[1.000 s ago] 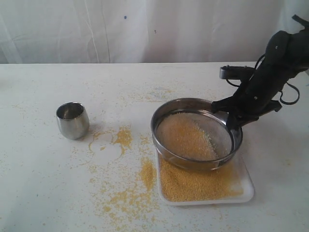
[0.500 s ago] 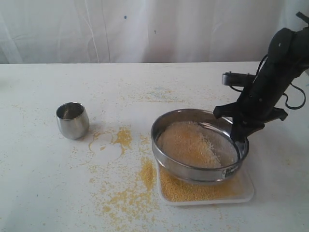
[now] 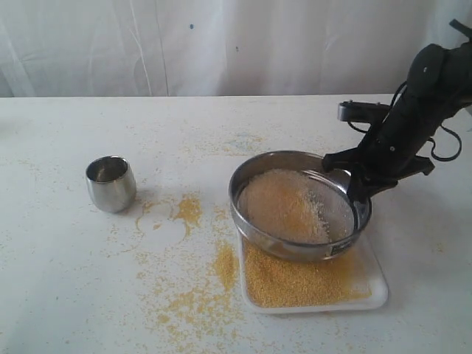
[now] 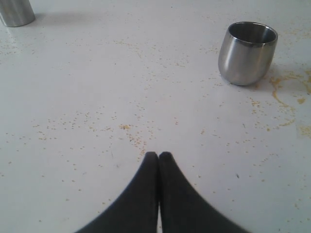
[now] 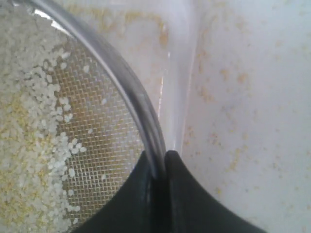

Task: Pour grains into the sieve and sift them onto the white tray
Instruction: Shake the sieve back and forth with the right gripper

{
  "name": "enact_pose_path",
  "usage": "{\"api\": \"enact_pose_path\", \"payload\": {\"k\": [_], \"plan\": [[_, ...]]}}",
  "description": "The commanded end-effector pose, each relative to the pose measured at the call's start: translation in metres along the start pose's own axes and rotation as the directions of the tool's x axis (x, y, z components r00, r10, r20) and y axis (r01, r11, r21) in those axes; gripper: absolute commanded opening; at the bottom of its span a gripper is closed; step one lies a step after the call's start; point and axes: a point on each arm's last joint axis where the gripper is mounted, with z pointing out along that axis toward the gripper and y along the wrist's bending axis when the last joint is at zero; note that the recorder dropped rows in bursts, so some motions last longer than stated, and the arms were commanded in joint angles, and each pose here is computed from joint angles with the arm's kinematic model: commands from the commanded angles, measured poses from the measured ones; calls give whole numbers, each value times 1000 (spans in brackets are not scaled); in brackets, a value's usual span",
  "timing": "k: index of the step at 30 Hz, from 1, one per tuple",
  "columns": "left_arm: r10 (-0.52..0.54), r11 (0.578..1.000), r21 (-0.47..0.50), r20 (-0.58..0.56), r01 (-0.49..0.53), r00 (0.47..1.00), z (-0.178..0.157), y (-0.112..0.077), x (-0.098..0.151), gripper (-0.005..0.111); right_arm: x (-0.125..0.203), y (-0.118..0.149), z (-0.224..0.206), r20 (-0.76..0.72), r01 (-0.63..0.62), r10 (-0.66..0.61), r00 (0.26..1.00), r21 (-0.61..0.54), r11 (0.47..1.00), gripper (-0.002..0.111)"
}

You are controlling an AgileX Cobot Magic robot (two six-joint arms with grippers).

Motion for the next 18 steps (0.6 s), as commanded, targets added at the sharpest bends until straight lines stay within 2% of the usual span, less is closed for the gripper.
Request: {"api": "enact_pose_path", "payload": {"k": [1,4,5,7,9,10,11,13,14,15,17,18], "plan": [[-4,1000,0,1,4,1000,0,0,1,0,20,11,-10,-171,-35,22,985,-72,997,0],[-4,1000,0,1,4,1000,0,0,1,0,7,7,-5,-27,93,-94,995,-26,995,0],[-4,1000,0,1,4,1000,0,0,1,0,1,5,-4,31,100,-100,995,0,995,0],[-4,1000,0,1,4,1000,0,0,1,0,2,2,-5,11,22,-22,1000,-6,1000,0],[-4,1000,0,1,4,1000,0,0,1,0,14,4,-6,-108,-55,51,993,-27,998,0],[-4,1000,0,1,4,1000,0,0,1,0,19,4,-4,-153,-51,45,987,-33,998,0],[-4,1000,0,1,4,1000,0,0,1,0,19,4,-3,-138,-19,14,990,-35,999,0],[-4,1000,0,1,4,1000,0,0,1,0,6,1,1,1,51,-51,999,-2,999,0],[-4,1000,0,1,4,1000,0,0,1,0,0,-3,2,69,50,-51,996,27,998,0],[-4,1000,0,1,4,1000,0,0,1,0,-1,-5,1,76,1,-3,997,25,1000,0],[-4,1000,0,1,4,1000,0,0,1,0,9,-2,-3,-40,-83,83,996,1,997,0],[-4,1000,0,1,4,1000,0,0,1,0,17,0,-5,-121,-78,76,990,-9,997,0]]}}
